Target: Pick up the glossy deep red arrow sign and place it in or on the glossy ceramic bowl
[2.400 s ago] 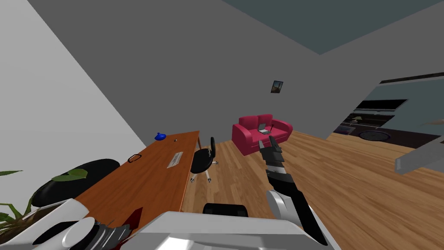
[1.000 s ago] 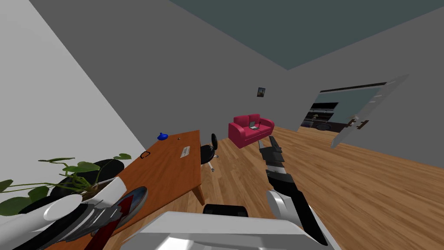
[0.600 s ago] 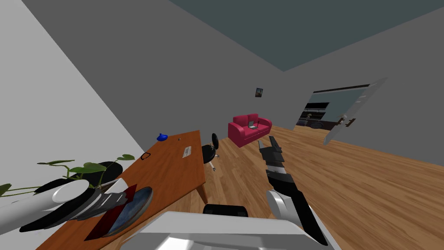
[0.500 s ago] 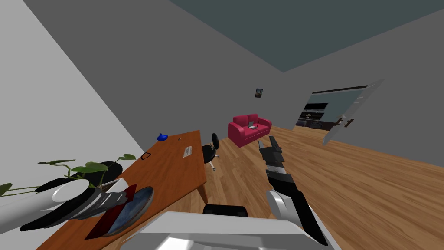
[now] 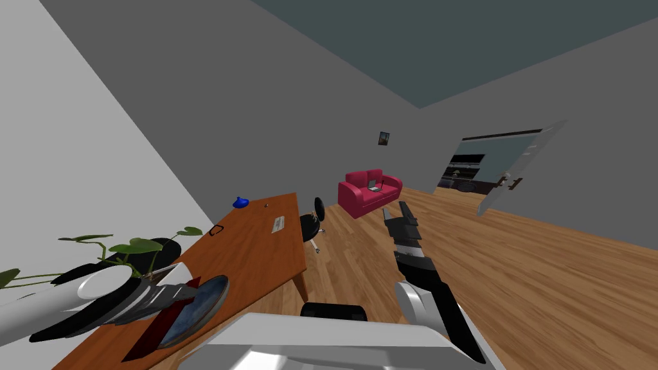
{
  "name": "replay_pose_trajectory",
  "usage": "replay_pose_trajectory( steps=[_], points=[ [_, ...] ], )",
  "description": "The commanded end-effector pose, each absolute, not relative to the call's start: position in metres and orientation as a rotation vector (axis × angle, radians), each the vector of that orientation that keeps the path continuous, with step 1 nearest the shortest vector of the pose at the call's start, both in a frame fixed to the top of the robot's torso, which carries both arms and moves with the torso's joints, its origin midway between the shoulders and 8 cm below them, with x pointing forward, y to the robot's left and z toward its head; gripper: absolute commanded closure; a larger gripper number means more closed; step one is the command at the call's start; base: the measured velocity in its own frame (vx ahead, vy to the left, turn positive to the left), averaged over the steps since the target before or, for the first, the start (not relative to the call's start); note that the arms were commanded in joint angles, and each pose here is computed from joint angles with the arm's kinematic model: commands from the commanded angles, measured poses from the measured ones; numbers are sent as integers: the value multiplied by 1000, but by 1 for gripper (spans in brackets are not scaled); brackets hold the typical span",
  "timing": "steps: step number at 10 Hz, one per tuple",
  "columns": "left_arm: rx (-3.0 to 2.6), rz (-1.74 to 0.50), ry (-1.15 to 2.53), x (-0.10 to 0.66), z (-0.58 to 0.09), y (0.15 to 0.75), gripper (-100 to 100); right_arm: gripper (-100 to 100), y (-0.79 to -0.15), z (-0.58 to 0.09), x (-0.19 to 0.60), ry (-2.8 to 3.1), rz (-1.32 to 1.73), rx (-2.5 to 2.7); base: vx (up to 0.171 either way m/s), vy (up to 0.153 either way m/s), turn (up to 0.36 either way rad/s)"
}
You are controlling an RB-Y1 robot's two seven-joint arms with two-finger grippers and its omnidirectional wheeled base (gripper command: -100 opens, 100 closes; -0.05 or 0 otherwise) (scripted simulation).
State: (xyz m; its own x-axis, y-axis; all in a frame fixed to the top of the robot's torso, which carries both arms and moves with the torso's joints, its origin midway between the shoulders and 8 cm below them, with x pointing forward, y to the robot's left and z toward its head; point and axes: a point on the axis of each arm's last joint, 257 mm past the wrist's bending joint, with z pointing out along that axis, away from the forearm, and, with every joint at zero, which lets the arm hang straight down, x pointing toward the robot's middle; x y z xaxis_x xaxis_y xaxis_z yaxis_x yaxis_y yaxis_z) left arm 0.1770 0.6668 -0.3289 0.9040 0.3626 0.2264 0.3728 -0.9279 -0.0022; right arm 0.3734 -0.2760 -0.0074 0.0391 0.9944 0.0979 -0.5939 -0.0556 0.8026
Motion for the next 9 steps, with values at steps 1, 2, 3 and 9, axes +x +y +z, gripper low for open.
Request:
replay_pose_trajectory(
  steps=[1, 2, 3, 9],
  points=[
    [-3021, -346, -584, 177, -329, 667, 0, 0, -276, -7, 373, 645, 1452, 816, 0, 0, 0],
    [-2992, -355, -536, 183, -319, 684, -100, 0, -276, -7, 373, 645, 1452, 816, 17, -27, 101],
    [-2970, -365, -518, 188, -315, 693, -100, 0, -276, -7, 373, 645, 1452, 816, 16, -36, 74],
    [-2905, -394, -465, 205, -290, 730, -100, 0, -276, -7, 373, 645, 1452, 816, 9, -22, 44]
  ],
)
